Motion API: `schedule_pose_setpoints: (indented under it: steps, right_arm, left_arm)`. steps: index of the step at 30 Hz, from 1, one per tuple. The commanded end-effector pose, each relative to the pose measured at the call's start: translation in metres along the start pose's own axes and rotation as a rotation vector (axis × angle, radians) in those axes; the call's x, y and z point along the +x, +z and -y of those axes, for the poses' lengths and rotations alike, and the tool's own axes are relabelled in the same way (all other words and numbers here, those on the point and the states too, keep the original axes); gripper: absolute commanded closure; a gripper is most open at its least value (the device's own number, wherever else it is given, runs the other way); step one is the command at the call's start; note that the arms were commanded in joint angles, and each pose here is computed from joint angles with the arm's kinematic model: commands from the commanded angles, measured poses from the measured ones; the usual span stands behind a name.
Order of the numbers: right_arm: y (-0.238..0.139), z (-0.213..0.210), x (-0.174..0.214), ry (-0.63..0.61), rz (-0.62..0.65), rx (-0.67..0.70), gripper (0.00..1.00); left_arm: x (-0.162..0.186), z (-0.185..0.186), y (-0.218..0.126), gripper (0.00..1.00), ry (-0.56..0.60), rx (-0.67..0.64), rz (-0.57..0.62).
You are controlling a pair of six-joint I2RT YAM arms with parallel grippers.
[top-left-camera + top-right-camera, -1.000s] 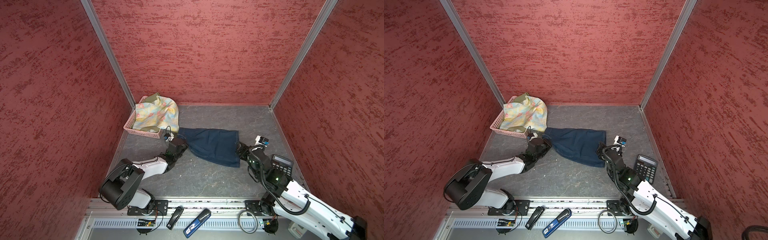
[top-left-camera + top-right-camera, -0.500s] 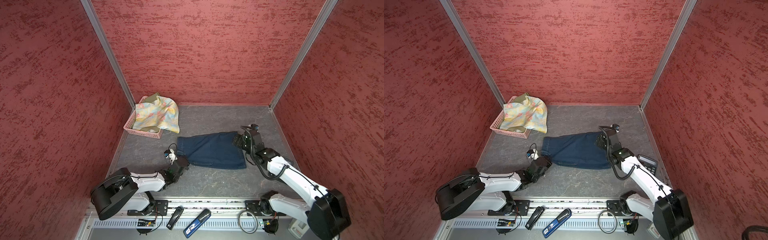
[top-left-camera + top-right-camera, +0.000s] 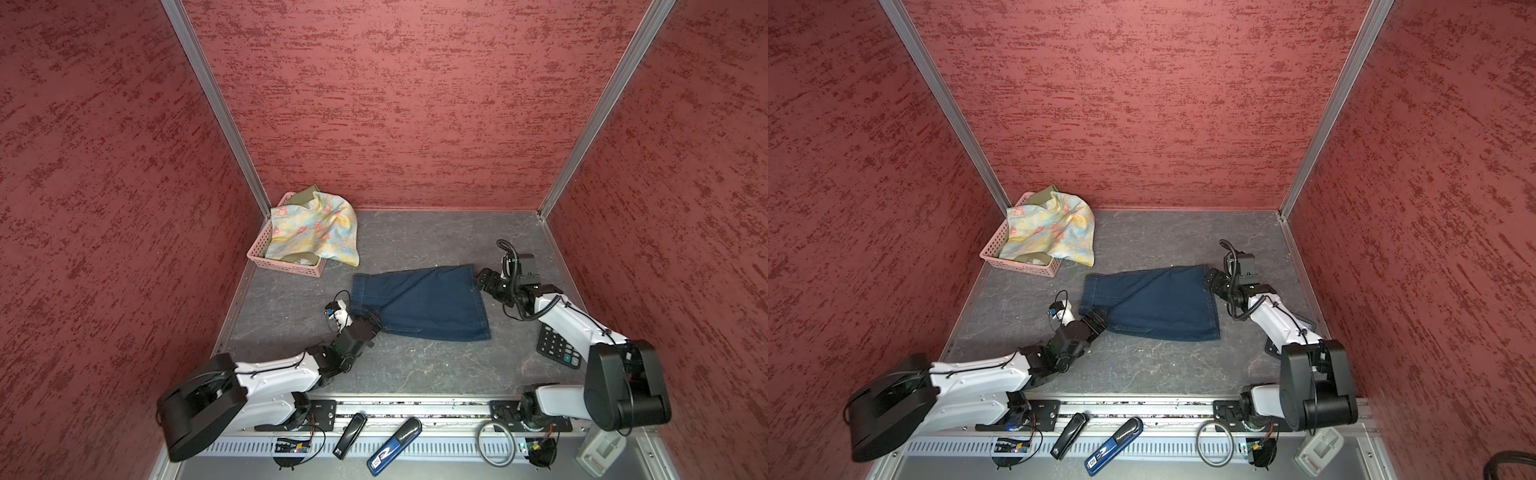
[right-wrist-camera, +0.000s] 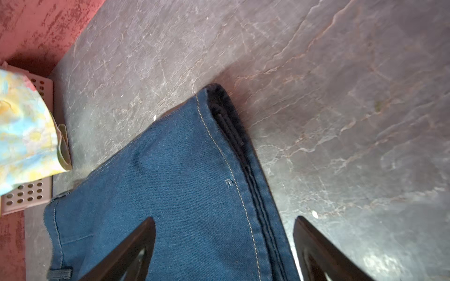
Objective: Fold and stack the skirts
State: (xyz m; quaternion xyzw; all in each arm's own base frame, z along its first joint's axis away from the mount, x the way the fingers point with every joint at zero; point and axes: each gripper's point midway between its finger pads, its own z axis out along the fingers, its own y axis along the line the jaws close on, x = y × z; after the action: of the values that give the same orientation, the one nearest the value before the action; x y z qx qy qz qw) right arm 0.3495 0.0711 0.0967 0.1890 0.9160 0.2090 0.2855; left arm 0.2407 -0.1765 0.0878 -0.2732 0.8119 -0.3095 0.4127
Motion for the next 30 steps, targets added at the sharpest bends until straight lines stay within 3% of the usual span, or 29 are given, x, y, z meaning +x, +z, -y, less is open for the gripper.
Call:
schedule_pose_setpoints:
  steps: [1,8,15,19,30]
  right_arm:
    - [0.008,-0.013,-0.020,-0.056,0.033,-0.043,0.11]
    - [0.039,-0.018,-0.039,-0.107,0.041,-0.084,0.19]
    - [0.060,-0.025,-0.047,-0.162,0.059,-0.138,0.26]
    - [0.075,-0.030,-0.045,-0.178,0.037,-0.189,0.32]
    - [0.068,-0.050,-0.046,-0.195,0.066,-0.312,1.00]
  left_arm:
    - [-0.013,-0.011,-0.016,0.07,0.174,-0.076,0.018]
    - [-0.042,-0.011,-0.031,0.06,0.263,-0.127,-0.006]
    - [-0.074,-0.019,0.000,0.05,0.219,-0.173,-0.123]
    - [-0.069,-0.013,0.023,0.06,0.242,-0.163,-0.238]
    - [-0.041,-0.016,0.042,0.15,0.275,-0.139,-0.375]
